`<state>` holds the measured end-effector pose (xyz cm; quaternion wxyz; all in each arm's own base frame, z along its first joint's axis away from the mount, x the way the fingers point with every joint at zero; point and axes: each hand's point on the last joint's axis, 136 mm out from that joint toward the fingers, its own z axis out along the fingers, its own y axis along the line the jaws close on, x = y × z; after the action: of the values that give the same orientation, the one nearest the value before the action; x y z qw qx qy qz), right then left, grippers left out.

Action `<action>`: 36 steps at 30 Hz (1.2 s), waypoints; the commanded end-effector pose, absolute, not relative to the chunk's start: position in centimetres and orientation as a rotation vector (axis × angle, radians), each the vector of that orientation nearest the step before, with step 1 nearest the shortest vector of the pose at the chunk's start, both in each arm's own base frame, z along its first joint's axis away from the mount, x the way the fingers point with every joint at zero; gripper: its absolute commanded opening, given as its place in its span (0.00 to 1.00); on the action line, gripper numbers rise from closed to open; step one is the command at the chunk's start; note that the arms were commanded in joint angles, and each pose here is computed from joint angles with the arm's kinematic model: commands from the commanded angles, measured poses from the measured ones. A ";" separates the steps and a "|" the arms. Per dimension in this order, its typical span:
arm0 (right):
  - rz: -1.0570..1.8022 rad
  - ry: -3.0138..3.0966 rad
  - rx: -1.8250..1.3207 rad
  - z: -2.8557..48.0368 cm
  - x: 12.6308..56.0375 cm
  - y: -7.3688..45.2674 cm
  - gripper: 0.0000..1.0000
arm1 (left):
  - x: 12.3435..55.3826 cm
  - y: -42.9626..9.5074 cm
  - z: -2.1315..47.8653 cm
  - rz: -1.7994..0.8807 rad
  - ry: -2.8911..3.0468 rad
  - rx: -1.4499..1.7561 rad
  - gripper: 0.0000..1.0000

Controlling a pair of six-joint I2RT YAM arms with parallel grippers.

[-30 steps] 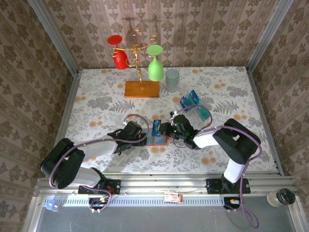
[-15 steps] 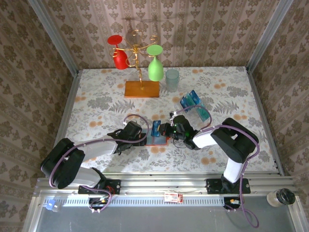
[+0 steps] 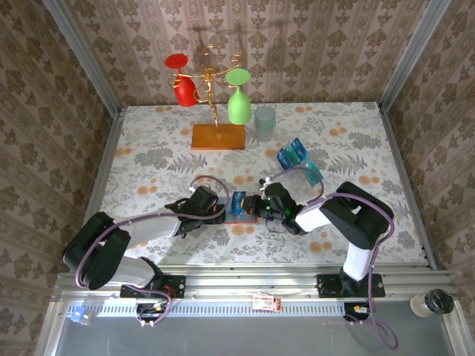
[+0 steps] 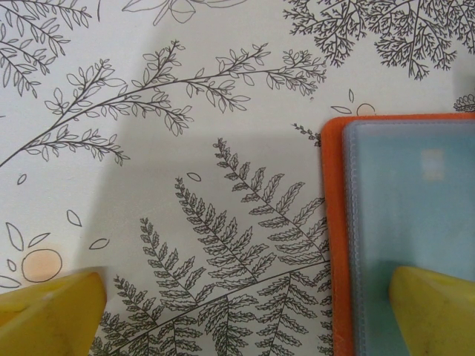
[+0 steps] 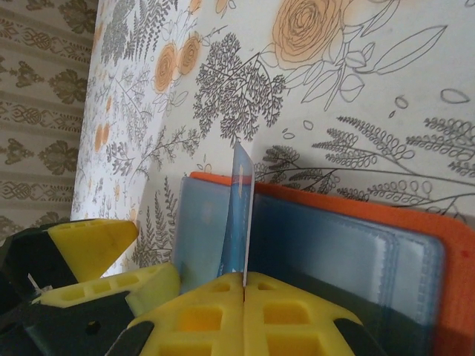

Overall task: Put the credit cards into the card holder
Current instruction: Insert the credit card into the card slot.

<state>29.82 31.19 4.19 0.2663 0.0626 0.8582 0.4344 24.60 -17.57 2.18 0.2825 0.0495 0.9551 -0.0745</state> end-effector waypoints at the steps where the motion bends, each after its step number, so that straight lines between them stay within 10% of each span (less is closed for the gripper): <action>1: 1.131 2.364 0.179 2.5 28.8 30.7 0.00 | 23.3 -16.3 0.9 -0.149 2.607 0.126 1.00; 36: 1.087 2.491 0.193 0.5 25.7 29.7 0.00 | 23.3 -16.3 0.9 -0.147 2.607 0.125 1.00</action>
<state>27.52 31.17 3.25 0.2418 0.0618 0.8656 0.4340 24.65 -17.56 2.17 0.2842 0.0489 0.9546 -0.0741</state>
